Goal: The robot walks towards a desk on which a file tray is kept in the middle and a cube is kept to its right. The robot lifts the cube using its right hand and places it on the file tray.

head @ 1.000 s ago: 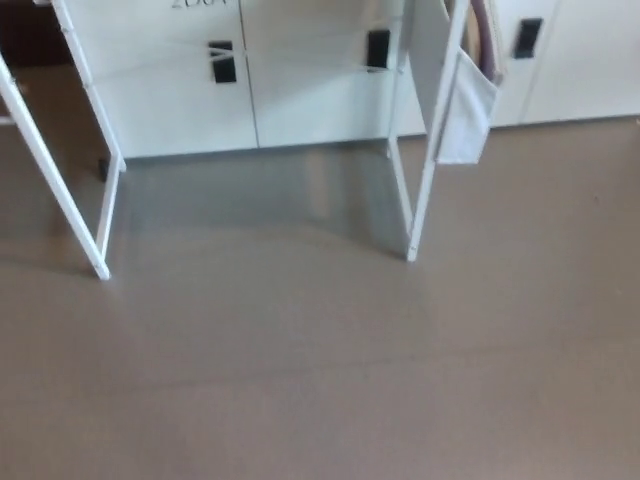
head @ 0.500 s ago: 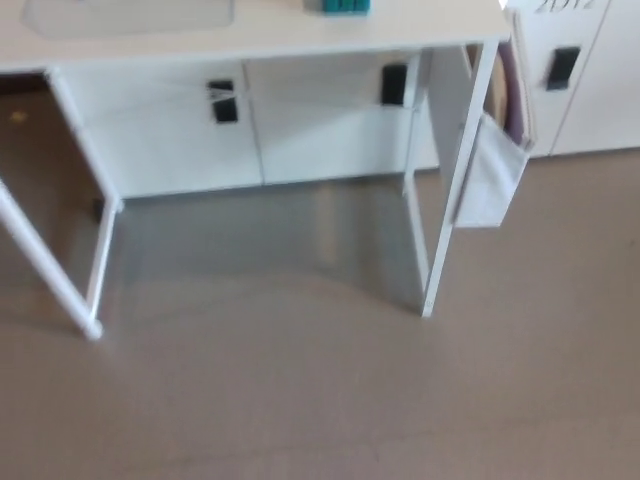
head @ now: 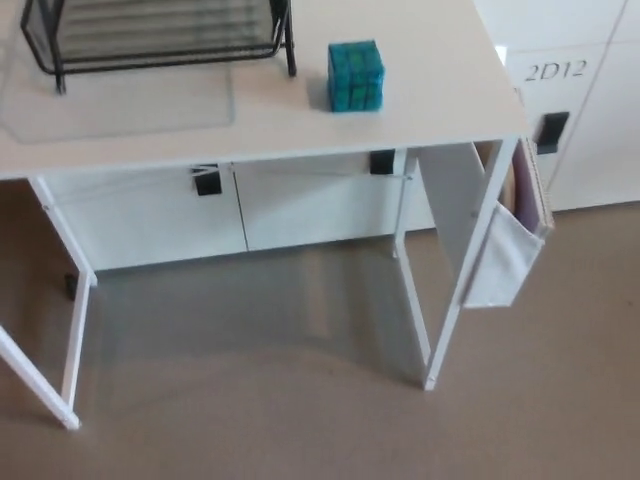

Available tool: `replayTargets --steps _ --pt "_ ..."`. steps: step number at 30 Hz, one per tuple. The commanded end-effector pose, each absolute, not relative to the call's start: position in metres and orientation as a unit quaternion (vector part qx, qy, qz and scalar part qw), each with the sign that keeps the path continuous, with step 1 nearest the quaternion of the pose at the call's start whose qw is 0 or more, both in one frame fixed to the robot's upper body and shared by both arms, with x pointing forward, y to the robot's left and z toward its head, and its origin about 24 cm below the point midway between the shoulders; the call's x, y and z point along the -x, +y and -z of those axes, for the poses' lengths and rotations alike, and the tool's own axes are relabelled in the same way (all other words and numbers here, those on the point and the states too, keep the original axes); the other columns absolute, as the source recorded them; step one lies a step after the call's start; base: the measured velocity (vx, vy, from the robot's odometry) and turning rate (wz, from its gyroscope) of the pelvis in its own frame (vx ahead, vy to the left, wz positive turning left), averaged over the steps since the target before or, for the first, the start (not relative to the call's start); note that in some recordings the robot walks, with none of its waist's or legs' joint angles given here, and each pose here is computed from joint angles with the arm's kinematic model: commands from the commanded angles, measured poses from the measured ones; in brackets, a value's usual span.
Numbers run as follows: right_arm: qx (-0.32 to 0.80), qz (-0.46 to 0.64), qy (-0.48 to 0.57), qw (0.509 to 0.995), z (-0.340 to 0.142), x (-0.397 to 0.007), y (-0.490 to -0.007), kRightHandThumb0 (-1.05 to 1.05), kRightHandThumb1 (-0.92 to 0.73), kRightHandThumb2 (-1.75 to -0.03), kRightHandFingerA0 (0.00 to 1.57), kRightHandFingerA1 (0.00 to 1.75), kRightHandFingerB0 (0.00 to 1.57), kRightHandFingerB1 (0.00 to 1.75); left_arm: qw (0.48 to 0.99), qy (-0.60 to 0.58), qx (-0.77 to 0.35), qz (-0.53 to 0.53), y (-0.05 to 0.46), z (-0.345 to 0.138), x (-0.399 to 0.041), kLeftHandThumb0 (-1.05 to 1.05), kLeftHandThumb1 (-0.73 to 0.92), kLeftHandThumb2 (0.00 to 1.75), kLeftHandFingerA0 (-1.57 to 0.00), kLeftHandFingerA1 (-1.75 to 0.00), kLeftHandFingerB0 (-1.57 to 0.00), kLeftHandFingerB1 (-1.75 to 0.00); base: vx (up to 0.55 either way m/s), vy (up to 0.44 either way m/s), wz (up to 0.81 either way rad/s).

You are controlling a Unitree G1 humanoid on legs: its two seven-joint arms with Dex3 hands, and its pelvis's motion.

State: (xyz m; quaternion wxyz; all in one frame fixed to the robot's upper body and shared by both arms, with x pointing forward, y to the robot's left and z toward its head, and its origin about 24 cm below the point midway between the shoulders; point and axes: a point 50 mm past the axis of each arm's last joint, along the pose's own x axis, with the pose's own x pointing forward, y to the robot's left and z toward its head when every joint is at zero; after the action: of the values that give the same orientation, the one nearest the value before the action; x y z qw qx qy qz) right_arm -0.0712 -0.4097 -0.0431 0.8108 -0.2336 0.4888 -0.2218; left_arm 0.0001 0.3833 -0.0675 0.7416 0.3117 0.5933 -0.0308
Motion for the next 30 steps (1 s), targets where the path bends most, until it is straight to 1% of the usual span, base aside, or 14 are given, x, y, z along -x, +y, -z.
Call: replayTargets --steps 1,9,14,21,26,30 --pt "0.236 0.221 0.430 0.843 0.038 0.061 -0.407 -0.54 -0.51 -0.83 0.63 0.61 0.32 0.46 0.774 0.536 -0.336 0.039 0.390 0.054 -0.019 -0.47 0.72 0.60 -0.46 -0.68 -0.41 -0.51 0.29 -0.014 0.53" --pt "0.229 0.229 0.402 0.856 0.042 0.041 -0.406 -0.54 -0.51 -0.83 0.63 0.61 0.32 0.46 0.789 0.509 -0.342 0.037 0.391 0.050 -0.053 -0.47 0.72 0.60 -0.46 -0.68 -0.41 -0.51 0.06 0.041 -0.01" --pt "0.229 0.232 0.405 0.855 0.042 0.041 -0.407 -0.54 -0.51 -0.83 0.63 0.61 0.32 0.46 0.788 0.510 -0.343 0.040 0.390 0.052 -0.058 -0.47 0.72 0.60 -0.46 -0.68 -0.41 -0.51 0.07 0.263 -0.24" --pt "0.228 0.234 0.408 0.852 0.044 0.037 -0.409 -0.54 -0.51 -0.83 0.63 0.61 0.32 0.46 0.785 0.512 -0.345 0.043 0.389 0.053 -0.068 -0.47 0.72 0.60 -0.46 -0.68 -0.41 -0.51 0.19 0.244 -0.02" --pt "0.226 0.238 0.408 0.852 0.045 0.034 -0.408 -0.54 -0.51 -0.83 0.63 0.61 0.32 0.46 0.785 0.510 -0.348 0.044 0.389 0.053 -0.078 -0.47 0.72 0.60 -0.46 -0.68 -0.41 -0.51 0.08 0.042 0.11" --pt "0.226 0.239 0.404 0.854 0.046 0.029 -0.408 -0.54 -0.51 -0.83 0.63 0.61 0.32 0.46 0.786 0.509 -0.348 0.043 0.389 0.052 -0.084 -0.47 0.72 0.60 -0.46 -0.68 -0.41 -0.51 0.17 -0.091 0.17"
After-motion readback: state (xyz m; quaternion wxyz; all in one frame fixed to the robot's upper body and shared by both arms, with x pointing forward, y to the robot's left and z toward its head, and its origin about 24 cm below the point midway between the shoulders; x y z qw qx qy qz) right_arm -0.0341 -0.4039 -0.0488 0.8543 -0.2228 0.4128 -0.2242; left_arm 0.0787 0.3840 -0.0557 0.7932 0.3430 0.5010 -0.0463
